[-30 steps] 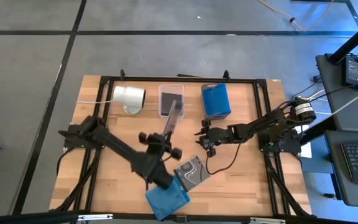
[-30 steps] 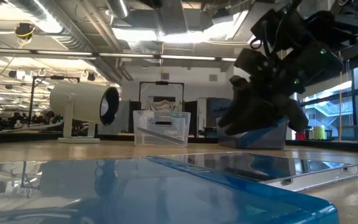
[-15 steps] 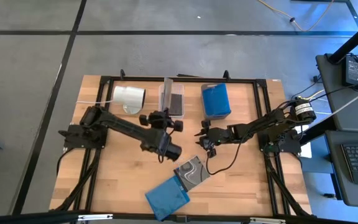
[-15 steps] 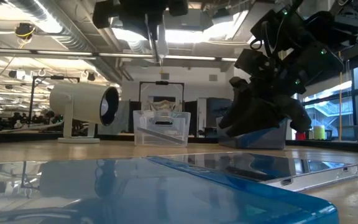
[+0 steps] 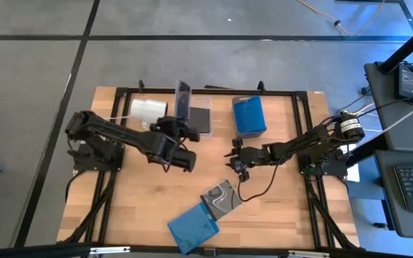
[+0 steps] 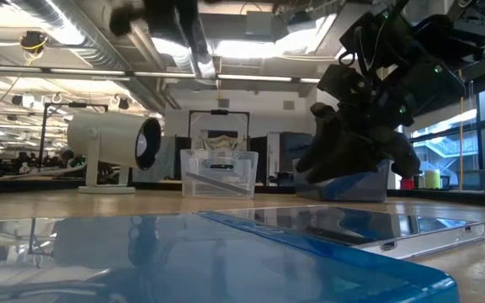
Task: Pick & place jewel cases by type
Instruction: Put the left black cd case into the white bin
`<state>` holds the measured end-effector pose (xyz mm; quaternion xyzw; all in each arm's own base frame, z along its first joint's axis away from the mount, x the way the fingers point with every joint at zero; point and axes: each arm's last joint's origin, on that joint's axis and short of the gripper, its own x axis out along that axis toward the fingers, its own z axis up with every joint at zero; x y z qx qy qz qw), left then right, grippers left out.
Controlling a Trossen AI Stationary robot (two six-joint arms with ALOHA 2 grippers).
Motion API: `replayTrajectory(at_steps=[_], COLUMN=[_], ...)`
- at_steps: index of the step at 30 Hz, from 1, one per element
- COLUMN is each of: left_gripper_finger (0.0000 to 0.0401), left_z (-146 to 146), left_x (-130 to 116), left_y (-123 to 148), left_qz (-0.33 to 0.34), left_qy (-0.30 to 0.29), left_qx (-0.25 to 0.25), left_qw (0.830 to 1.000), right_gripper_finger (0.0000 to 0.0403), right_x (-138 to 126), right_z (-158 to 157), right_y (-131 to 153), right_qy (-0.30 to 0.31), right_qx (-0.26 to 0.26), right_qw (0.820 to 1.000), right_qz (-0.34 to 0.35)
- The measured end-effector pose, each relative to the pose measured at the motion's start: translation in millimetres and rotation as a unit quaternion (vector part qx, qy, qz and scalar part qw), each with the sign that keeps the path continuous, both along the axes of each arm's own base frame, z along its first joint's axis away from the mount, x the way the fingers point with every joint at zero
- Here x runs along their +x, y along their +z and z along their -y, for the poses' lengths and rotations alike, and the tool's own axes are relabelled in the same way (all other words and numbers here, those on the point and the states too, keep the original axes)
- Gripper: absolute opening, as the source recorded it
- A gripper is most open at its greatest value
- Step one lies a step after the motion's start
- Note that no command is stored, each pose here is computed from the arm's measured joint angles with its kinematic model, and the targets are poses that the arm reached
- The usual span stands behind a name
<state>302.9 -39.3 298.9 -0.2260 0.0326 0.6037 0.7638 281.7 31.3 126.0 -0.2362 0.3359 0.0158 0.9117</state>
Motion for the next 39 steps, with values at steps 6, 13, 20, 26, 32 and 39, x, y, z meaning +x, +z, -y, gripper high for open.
replayTrajectory(at_steps=[6,13,20,26,32,39], left_gripper_finger=[0.0035,0.0037,0.0038,0.0041,0.0042,0.0049], left_z=[-18,-46,-62,-53,-44,-41], left_x=[3,17,10,11,19,22], left_y=[-41,-73,-91,-112,-139,-164], left_qz=[0.06,0.153,0.204,0.199,0.218,0.234], left_qy=[-0.009,-0.081,-0.078,-0.069,-0.051,-0.017], left_qx=[-0.035,-0.059,-0.042,-0.053,-0.079,-0.085], left_qw=[0.998,0.983,0.975,0.976,0.971,0.968], right_gripper_finger=[0.0168,0.0168,0.0168,0.0168,0.0168,0.0168], right_x=[1,1,1,1,1,1], right_z=[0,0,-1,-1,-1,-1], right_y=[1,1,1,1,1,1], right_qy=[0.0,0.001,0.001,0.006,0.002,0.002], right_qx=[0.001,0.002,0.004,0.016,0.021,0.022], right_qw=[1.0,1.0,1.0,1.0,1.0,1.0], right_qz=[0.005,0.009,0.006,0.006,0.007,0.007])
